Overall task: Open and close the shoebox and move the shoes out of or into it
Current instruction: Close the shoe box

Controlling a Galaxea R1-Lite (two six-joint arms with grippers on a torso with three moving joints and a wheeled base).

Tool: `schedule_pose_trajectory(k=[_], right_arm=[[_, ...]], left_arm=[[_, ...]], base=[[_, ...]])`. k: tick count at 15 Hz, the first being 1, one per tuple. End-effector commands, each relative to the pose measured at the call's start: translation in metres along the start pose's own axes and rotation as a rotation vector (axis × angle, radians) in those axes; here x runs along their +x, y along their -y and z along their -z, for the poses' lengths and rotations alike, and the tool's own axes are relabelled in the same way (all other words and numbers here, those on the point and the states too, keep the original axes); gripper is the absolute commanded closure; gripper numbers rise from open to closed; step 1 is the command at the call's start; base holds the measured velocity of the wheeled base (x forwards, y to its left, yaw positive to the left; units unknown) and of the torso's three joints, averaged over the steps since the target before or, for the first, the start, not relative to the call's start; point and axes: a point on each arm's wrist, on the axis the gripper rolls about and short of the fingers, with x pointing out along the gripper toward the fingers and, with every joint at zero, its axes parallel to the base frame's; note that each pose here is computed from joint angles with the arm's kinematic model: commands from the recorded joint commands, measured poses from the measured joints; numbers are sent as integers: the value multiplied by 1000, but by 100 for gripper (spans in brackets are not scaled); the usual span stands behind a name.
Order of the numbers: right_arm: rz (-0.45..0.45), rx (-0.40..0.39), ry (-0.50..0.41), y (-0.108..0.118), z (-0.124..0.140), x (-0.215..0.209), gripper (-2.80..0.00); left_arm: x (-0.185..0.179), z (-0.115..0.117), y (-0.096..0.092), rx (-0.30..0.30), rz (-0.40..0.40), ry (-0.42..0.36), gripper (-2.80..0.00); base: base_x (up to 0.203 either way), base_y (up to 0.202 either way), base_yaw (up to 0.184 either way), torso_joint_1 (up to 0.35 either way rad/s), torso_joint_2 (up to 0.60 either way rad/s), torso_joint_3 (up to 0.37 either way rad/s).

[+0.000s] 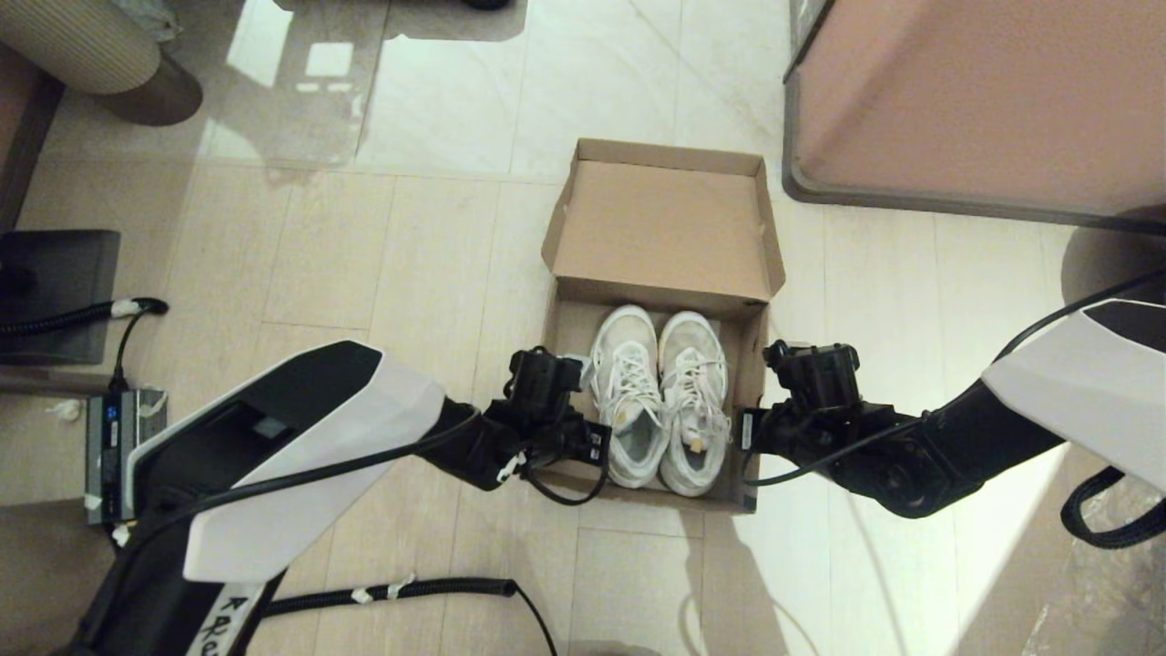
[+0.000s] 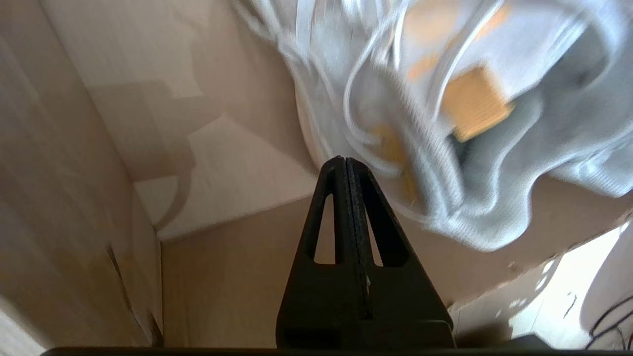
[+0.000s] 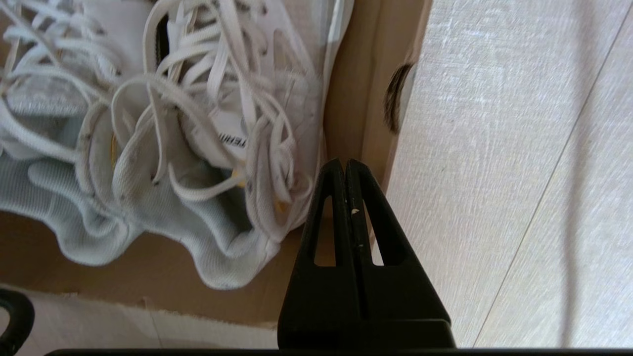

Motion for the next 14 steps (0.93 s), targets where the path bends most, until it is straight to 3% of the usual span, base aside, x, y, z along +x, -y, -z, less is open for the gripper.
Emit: schedule_pose_trajectory(k=[1, 6, 10, 14], right_arm=[[2, 2, -8, 2, 2, -3, 0], [-10, -9, -38, 3, 10, 1, 0], [5, -29, -97, 7, 28, 0, 0], [7, -23, -100, 8, 29, 0, 0]], left_arm=[[2, 4, 2, 2, 0, -12, 0], [6, 12, 7, 8, 8, -42, 0], [5, 23, 8, 11, -13, -124, 0], [13, 38, 9, 16, -56, -205, 0]], base=[[0, 0, 0, 0, 0, 0], [0, 0, 0, 0, 0, 0], [0, 0, 0, 0, 0, 0], [0, 0, 0, 0, 0, 0]])
